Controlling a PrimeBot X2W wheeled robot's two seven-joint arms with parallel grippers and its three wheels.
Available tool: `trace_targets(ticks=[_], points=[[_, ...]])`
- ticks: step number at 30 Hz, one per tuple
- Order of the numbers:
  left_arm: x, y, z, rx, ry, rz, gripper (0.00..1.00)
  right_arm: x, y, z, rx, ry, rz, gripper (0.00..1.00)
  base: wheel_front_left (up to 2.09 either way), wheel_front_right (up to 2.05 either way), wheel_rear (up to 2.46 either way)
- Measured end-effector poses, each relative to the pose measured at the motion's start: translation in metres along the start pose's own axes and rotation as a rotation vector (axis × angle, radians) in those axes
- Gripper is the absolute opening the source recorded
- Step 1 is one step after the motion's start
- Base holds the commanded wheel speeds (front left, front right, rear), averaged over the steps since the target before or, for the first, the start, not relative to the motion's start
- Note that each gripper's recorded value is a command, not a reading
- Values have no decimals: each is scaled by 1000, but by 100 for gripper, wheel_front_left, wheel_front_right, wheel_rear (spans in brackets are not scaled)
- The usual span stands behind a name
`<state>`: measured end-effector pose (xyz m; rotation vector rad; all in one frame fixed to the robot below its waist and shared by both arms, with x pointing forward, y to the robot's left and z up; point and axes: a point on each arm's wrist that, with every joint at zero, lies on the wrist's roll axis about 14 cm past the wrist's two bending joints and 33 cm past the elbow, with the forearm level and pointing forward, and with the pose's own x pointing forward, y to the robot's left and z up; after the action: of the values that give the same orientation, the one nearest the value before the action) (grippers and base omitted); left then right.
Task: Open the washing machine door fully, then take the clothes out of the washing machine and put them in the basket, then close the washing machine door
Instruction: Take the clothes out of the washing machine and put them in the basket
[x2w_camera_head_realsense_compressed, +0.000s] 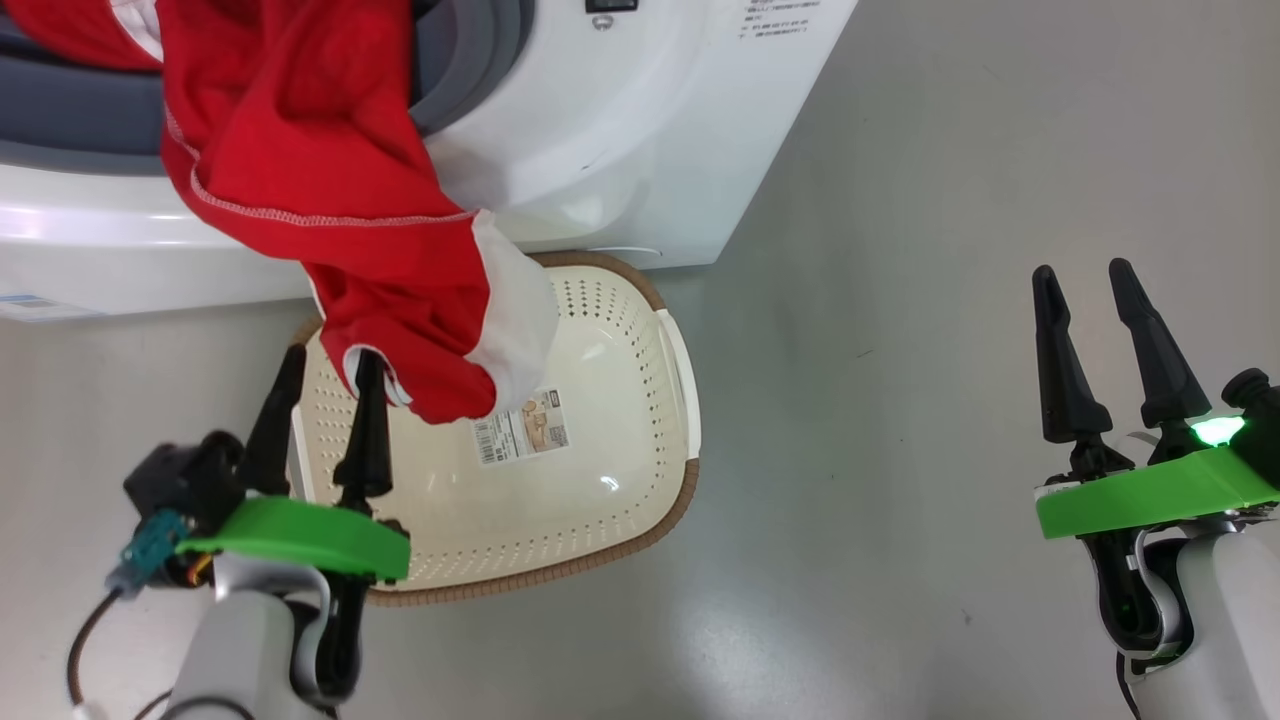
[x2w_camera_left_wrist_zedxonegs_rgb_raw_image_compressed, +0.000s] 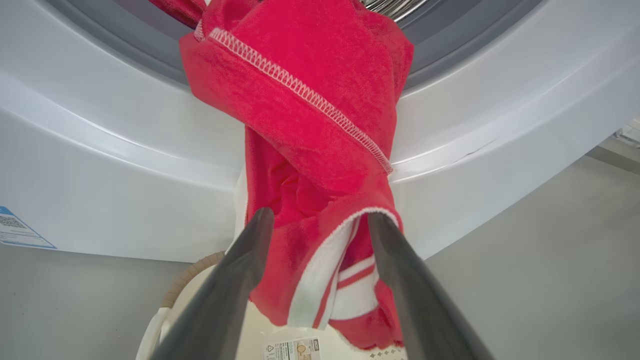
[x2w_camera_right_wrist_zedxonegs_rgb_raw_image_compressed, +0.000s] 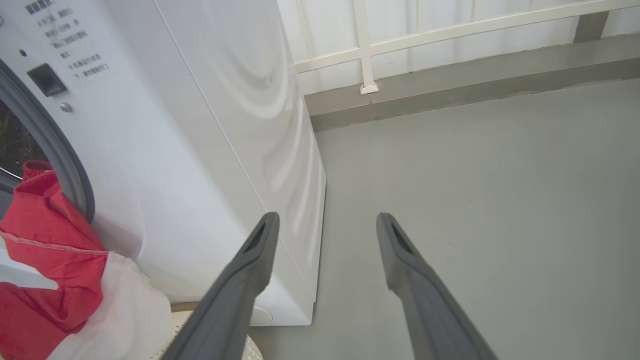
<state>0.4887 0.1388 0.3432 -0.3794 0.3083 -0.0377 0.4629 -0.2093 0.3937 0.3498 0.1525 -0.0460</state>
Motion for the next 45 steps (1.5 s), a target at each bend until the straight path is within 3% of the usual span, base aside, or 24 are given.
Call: trace_targets(ticks=[13,30,35,45], points=[[-34,2,16,25,-66,29,100,-1,3,7,-8,-15,13,100,0,0,0],[-37,-5,25,33,-95,25,100,-8,-1,4,-10,-1,1,100,0,0,0],[-34,-7,32,48,-117,16,100,-7,-1,2,-9,5,3,100,0,0,0],[9,-27,88,137,-267,-44,100,-5,3,-8,-6,28,14,100,0,0,0]])
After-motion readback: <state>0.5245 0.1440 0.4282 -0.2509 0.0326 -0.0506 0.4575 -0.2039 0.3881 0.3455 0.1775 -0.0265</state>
